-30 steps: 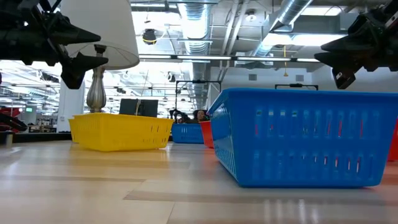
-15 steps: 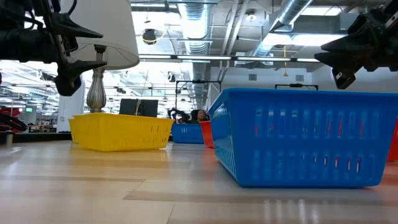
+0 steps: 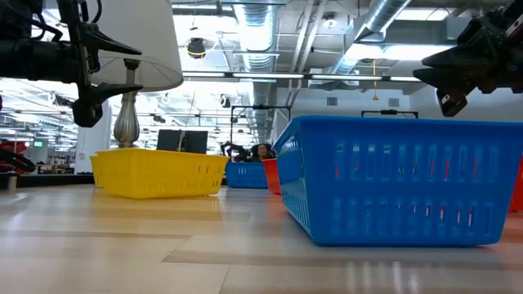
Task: Stack baskets by color
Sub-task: Stack the top right yellow basket on the bottom yellow basket
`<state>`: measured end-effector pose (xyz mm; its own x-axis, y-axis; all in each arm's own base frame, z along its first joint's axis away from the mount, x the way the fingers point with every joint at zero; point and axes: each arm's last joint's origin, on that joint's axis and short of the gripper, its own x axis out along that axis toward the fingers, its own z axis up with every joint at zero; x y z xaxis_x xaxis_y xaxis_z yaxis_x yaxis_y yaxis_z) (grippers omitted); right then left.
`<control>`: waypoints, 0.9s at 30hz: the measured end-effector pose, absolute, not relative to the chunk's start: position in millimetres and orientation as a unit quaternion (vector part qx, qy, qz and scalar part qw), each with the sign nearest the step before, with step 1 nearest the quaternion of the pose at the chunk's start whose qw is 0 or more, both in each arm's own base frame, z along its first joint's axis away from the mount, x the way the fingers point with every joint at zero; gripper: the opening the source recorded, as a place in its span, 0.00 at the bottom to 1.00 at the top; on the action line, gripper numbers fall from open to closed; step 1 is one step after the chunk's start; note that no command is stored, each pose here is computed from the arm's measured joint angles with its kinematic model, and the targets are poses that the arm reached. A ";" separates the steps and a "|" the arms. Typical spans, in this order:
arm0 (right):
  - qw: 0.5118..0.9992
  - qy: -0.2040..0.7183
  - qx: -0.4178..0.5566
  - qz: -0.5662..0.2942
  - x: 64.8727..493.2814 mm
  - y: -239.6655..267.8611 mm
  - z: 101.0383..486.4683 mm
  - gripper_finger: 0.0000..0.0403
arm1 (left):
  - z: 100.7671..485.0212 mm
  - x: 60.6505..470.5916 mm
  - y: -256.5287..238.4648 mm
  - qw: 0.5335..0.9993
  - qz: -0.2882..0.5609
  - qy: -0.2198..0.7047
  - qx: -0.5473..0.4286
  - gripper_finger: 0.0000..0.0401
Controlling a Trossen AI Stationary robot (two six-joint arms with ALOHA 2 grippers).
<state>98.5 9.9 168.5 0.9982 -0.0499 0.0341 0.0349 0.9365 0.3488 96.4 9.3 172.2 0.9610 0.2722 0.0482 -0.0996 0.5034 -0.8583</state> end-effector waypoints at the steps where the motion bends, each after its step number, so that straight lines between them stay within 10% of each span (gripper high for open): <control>1: 0.984 -0.022 0.177 -0.025 98.5 9.7 168.5 0.34 | 172.4 96.2 9.9 0.863 0.116 -0.093 -0.482 0.60; 13: 0.923 -0.195 0.320 -0.090 85.9 -1.8 221.6 0.33 | 188.8 93.0 12.3 0.812 0.102 -0.194 -0.541 0.60; 20: 0.890 -0.377 0.224 -0.120 49.4 -9.7 292.9 0.38 | 221.8 82.0 13.6 0.802 0.079 -0.292 -0.515 0.60; 27: 0.903 -0.374 0.139 -0.161 23.9 -11.3 335.6 0.43 | 262.0 83.4 14.7 0.810 0.108 -0.291 -0.498 0.60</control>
<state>23.9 -11.3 335.6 0.6687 -0.3954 0.6297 0.1875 0.9092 0.3719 83.4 14.7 262.0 0.8074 0.4640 0.3644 0.1155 0.4813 -0.8689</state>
